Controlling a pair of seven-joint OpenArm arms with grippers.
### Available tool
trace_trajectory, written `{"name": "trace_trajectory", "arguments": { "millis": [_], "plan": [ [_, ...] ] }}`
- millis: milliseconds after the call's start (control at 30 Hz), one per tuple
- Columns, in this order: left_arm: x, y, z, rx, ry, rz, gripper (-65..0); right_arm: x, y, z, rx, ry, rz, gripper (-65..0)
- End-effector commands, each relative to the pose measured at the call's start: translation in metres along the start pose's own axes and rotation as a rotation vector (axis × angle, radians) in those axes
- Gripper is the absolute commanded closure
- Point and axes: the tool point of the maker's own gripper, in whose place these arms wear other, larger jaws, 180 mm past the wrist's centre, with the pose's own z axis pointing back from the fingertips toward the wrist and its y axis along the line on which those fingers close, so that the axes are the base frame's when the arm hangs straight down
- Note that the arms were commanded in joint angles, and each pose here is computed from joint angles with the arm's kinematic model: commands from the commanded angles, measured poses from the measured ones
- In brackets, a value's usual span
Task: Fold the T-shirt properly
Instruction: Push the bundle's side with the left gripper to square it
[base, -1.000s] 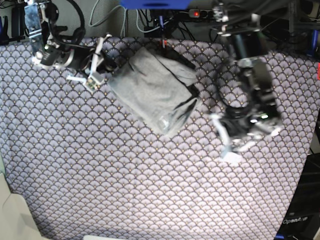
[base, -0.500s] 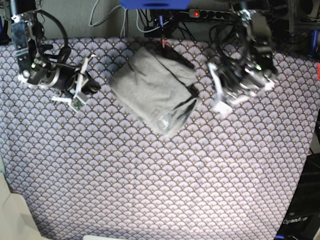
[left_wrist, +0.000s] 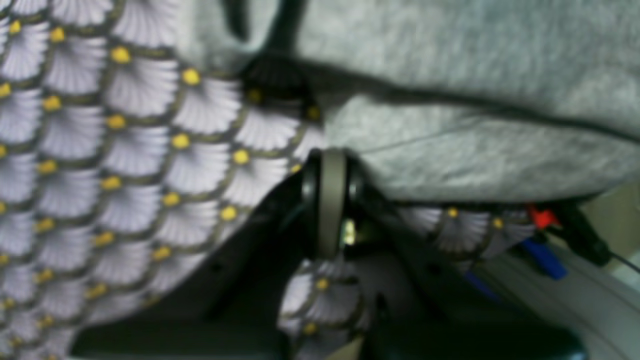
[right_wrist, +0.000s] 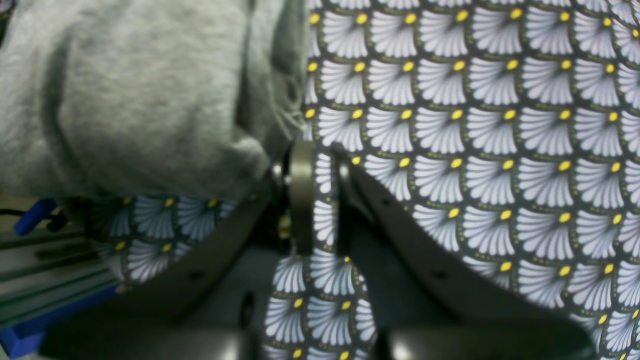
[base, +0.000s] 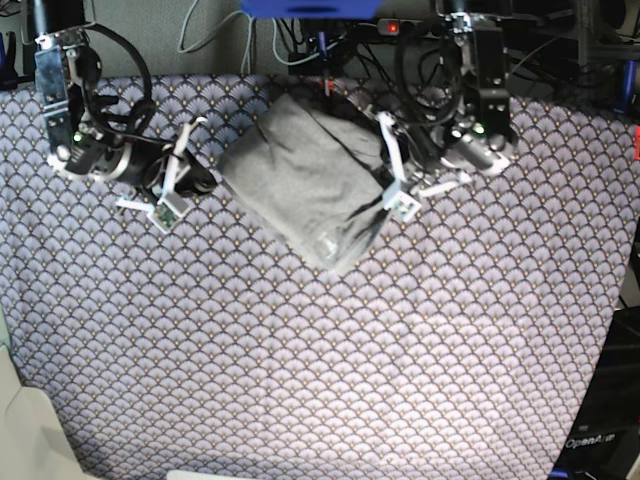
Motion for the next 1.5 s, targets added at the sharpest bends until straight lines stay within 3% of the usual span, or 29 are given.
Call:
{"name": "trace_trajectory", "arguments": {
  "millis": [0, 233, 433, 867, 1233, 1467],
  "plan": [
    [0.013, 0.001, 0.001, -0.003, -0.034, 0.000, 0.0, 0.014, 0.005, 0.000, 0.015, -0.046, 0.017, -4.0],
    [0.030, -0.009, -0.016, -0.059, -0.094, 0.031, 0.0, 0.012, 0.043, -0.016, 0.117, -0.032, 0.035, -4.0],
    [0.052, -0.012, -0.026, -0.091, -0.129, 0.048, 0.0, 0.004, 0.056, -0.019, 0.141, -0.025, 0.010, -4.0],
    [0.122, 0.021, -0.003, -0.021, -0.254, -0.016, 0.0, -0.025, 0.070, -0.013, 0.166, 0.034, -0.018, -4.0],
    [0.132, 0.019, -0.024, -0.088, -0.293, 0.022, 0.0, -0.030, 0.079, -0.014, 0.183, 0.037, -0.039, -4.0],
    [0.156, 0.024, 0.002, -0.036, -0.383, -0.015, 0.0, -0.032, 0.074, -0.011, 0.172, 0.048, -0.030, -4.0]
  ]
}}
